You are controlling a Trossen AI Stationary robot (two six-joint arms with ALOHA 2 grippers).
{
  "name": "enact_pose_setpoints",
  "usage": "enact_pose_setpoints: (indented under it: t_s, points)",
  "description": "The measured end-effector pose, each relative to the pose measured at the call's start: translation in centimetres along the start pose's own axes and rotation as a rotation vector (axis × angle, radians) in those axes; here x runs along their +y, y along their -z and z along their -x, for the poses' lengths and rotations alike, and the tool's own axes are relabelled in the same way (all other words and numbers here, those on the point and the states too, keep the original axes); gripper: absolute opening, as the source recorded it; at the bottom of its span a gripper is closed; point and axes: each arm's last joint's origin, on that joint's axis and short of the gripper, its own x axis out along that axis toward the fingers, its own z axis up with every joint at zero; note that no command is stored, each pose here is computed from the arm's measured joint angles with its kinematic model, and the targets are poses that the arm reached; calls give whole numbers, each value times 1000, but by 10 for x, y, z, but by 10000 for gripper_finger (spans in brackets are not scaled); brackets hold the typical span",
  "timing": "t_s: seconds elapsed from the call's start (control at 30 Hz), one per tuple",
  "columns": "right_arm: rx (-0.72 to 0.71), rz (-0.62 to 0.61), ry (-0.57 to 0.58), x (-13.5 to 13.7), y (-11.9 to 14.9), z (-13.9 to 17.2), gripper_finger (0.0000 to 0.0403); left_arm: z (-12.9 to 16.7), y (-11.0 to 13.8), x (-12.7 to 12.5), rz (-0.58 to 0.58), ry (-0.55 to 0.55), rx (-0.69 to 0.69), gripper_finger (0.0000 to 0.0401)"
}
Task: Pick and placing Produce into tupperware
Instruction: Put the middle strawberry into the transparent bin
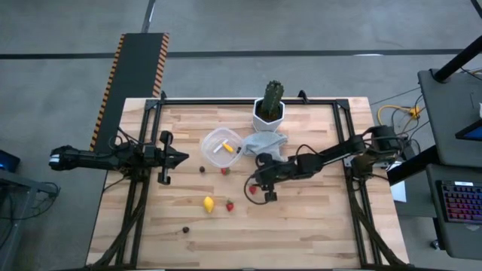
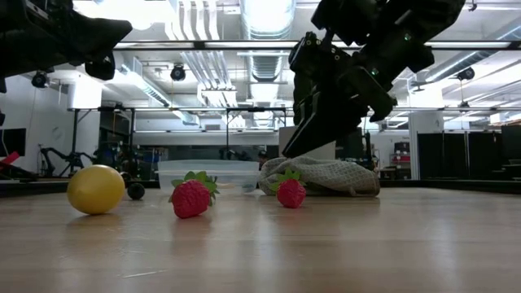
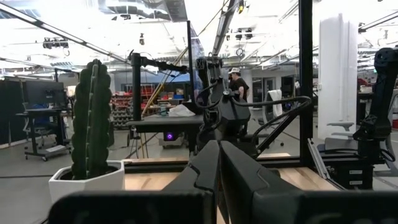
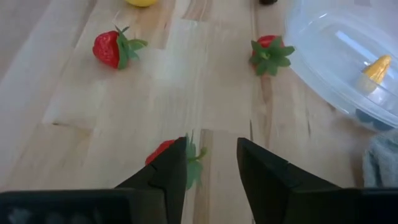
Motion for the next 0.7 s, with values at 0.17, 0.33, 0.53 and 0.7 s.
enact_pose_setpoints:
  t_s: [0.17,0.33,0.53,0.7]
  points:
    - [-8,-2,2,-1,1,-4,134,0,0,0,0,1,2,0]
    - [2,-4,5,-2,5,-10,129,0,0,0,0,1,4,0]
    - [19,-6,6,-2,9,-15,125,-1,1,0,-1,1,11,0]
    - [45,-10,7,-2,14,-21,127,-1,1,0,-1,1,12,0]
